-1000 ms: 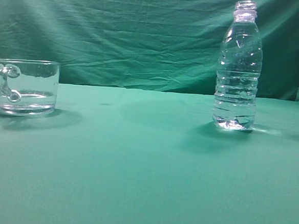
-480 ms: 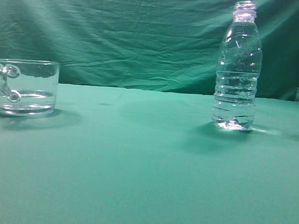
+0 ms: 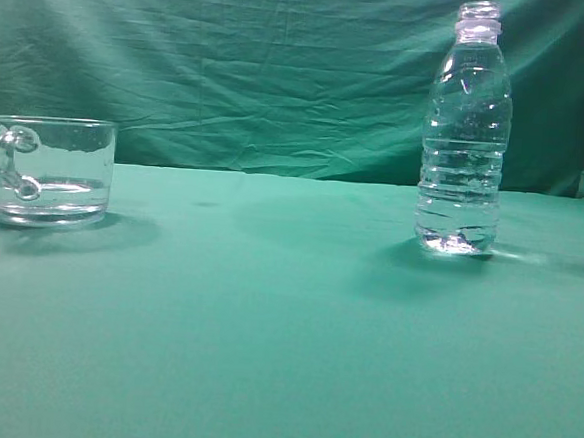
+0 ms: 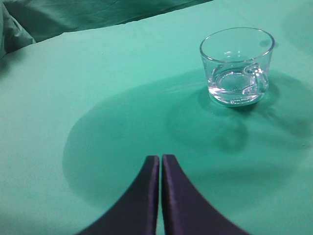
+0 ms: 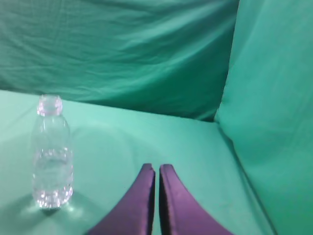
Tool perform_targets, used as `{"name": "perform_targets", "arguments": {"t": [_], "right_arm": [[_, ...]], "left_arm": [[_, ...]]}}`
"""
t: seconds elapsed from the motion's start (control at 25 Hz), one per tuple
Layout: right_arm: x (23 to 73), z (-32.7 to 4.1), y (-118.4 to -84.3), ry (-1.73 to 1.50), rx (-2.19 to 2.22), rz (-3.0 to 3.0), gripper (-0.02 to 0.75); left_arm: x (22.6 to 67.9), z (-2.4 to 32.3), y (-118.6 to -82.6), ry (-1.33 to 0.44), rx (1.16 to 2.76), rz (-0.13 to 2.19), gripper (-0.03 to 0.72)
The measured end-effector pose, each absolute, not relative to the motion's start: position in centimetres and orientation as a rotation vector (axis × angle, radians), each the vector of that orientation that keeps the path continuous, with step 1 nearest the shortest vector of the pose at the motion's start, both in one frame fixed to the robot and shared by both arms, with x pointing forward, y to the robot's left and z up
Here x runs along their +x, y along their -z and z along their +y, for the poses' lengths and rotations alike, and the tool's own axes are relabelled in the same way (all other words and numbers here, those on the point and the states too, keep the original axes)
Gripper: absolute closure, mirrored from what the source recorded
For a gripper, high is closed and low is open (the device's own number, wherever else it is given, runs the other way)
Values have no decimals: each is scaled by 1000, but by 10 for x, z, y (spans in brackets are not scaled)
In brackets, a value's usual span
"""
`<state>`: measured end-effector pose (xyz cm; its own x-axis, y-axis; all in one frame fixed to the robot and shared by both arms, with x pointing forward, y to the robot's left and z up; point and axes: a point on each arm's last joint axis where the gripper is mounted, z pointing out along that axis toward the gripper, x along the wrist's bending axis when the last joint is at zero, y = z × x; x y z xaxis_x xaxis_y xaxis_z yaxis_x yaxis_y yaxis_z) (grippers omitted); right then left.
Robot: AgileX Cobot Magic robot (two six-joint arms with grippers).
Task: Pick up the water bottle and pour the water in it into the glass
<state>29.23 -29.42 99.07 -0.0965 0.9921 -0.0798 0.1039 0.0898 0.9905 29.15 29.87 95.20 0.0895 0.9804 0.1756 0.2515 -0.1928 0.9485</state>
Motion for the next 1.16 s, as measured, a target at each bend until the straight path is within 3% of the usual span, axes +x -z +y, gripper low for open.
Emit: {"name": "perform_targets", "arguments": {"t": [0.2, 1.16], "right_arm": [[294, -294, -959, -1135, 1213, 1437, 738], [291, -292, -946, -1125, 1374, 1522, 738]], "left_arm": [[291, 299, -952, -1160, 1574, 1254, 688], [291, 299, -952, -1160, 1574, 1254, 688]]}}
